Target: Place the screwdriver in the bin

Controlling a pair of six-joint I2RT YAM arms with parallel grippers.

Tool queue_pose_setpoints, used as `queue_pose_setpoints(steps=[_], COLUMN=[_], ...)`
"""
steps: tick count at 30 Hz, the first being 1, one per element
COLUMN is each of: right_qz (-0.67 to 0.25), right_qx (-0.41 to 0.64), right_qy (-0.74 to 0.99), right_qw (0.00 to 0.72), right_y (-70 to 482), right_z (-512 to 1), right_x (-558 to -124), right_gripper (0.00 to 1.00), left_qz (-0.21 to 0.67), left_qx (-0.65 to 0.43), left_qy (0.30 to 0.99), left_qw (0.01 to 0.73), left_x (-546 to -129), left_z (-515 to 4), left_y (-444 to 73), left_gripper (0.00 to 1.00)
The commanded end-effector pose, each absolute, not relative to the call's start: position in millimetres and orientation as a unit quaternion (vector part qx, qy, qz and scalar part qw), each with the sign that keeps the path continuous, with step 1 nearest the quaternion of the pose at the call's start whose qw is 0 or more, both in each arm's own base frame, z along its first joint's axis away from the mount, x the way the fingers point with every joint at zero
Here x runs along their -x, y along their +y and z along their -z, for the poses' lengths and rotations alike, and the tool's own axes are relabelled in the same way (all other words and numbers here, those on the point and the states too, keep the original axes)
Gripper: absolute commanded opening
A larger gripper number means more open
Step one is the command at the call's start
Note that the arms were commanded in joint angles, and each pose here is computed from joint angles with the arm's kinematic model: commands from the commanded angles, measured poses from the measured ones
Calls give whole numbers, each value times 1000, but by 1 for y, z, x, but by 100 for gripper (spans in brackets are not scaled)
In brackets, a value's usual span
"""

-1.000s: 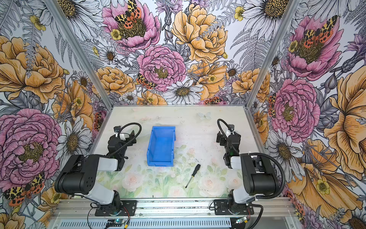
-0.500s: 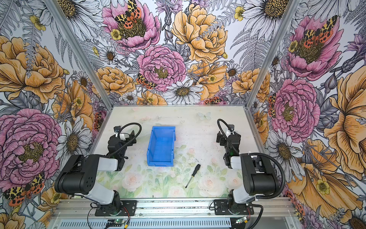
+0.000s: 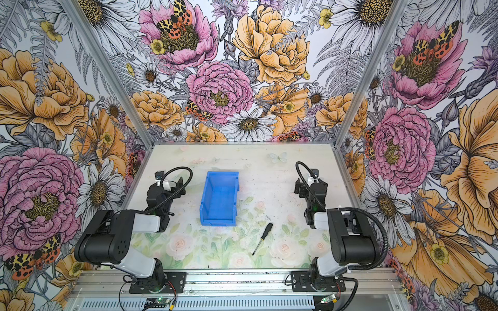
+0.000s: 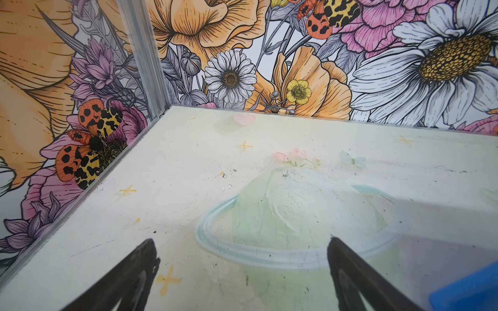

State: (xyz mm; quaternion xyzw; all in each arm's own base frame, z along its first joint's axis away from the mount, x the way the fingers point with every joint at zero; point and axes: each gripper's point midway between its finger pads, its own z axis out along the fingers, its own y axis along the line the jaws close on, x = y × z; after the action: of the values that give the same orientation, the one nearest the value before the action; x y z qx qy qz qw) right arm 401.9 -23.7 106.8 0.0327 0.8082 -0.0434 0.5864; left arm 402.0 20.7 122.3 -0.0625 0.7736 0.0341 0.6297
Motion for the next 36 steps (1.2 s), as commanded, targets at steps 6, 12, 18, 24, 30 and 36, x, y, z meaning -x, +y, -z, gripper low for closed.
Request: queue_pose_setpoints(steps=[6, 12, 18, 24, 30, 36], right_qz=[40, 39, 39, 40, 40, 55], right_qx=[-38, -38, -38, -39, -37, -104], right_qy=[801, 801, 801, 803, 811, 829], right_qw=[597, 597, 596, 593, 582, 547], right_y=[-24, -23, -24, -24, -22, -31], right_z=[-111, -111, -111, -118, -136, -149], right_x=[-403, -403, -403, -404, -401, -382], right_gripper=[100, 99, 99, 99, 100, 99], left_qz=[-34, -33, -29, -41, -54, -98], left_qx=[54, 54, 58, 80, 98, 142], left_qy=[768, 768, 769, 763, 777, 798], left_qw=[637, 637, 636, 640, 620, 577], left_x=[-405, -406, -406, -402, -394, -380], left_z=[-129, -129, -129, -141, -159, -172], left_y=[19, 19, 21, 29, 36, 54], left_gripper=[99, 99, 99, 99, 99, 99])
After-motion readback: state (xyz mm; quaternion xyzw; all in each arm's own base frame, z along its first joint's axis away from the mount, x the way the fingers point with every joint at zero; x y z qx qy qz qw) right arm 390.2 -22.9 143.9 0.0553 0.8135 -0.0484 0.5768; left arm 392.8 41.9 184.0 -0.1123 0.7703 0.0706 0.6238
